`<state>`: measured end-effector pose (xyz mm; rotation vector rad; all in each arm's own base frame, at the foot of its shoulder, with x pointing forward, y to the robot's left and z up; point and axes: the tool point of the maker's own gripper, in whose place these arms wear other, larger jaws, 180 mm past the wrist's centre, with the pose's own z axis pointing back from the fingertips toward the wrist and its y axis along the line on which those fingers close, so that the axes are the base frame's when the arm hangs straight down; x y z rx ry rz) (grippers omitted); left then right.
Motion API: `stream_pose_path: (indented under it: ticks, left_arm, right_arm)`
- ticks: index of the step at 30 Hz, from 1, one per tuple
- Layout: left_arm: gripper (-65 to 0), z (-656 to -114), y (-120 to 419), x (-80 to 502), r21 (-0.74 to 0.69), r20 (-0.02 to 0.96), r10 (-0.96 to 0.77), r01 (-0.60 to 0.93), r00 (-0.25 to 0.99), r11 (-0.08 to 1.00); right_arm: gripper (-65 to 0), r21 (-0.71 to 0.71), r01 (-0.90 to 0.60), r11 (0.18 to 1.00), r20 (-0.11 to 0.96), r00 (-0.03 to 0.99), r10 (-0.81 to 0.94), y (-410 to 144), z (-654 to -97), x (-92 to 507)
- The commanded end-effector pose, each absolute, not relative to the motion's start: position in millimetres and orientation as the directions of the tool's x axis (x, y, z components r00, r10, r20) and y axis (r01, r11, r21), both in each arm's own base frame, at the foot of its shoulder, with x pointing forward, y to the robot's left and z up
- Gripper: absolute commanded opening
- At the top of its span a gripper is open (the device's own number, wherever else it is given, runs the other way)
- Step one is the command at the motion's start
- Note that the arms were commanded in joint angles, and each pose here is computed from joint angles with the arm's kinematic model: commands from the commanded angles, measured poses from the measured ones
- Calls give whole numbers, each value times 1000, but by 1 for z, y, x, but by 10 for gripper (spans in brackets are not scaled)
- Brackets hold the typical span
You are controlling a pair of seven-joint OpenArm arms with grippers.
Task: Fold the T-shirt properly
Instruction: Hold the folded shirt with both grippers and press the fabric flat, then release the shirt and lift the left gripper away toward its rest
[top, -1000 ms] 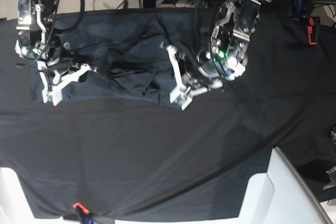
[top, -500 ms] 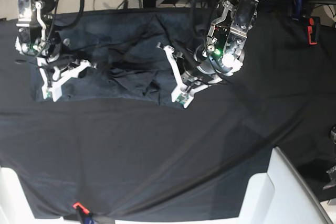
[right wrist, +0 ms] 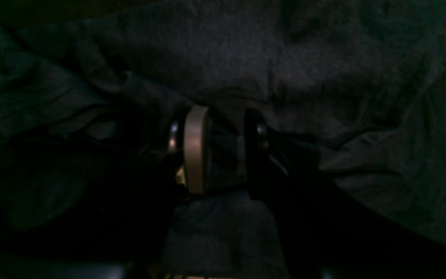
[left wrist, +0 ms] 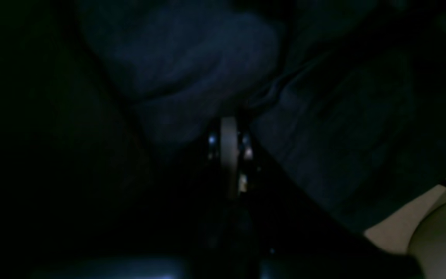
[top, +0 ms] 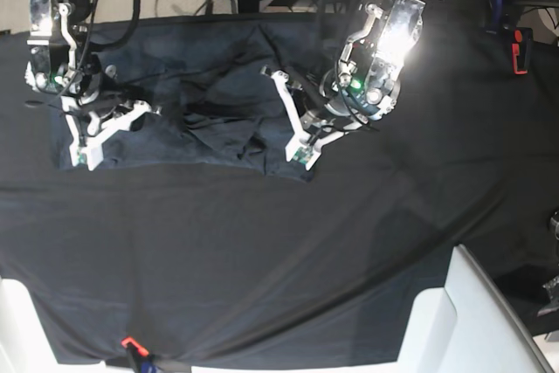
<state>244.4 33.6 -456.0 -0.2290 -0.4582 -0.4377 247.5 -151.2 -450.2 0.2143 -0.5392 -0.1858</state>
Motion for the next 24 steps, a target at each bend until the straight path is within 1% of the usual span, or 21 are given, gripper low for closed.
stream_pose_path:
  ticks: [1, 12, 24]
  left_arm:
    - [-650, -447, 26, 252, -121, 508, -349, 467, 787, 876]
    - [-650, -450, -38, 213, -150, 500, -513, 653, 698, 742]
    - [-650, -449, -84, 169, -176, 502, -630, 783, 593, 596]
  right_arm:
    - [-504, 251, 107, 962, 527, 818, -229, -154, -440, 259]
    - [-504, 251, 108, 962, 525, 820, -229, -154, -440, 258]
    - [-504, 251, 108, 962, 525, 820, -229, -154, -440, 258]
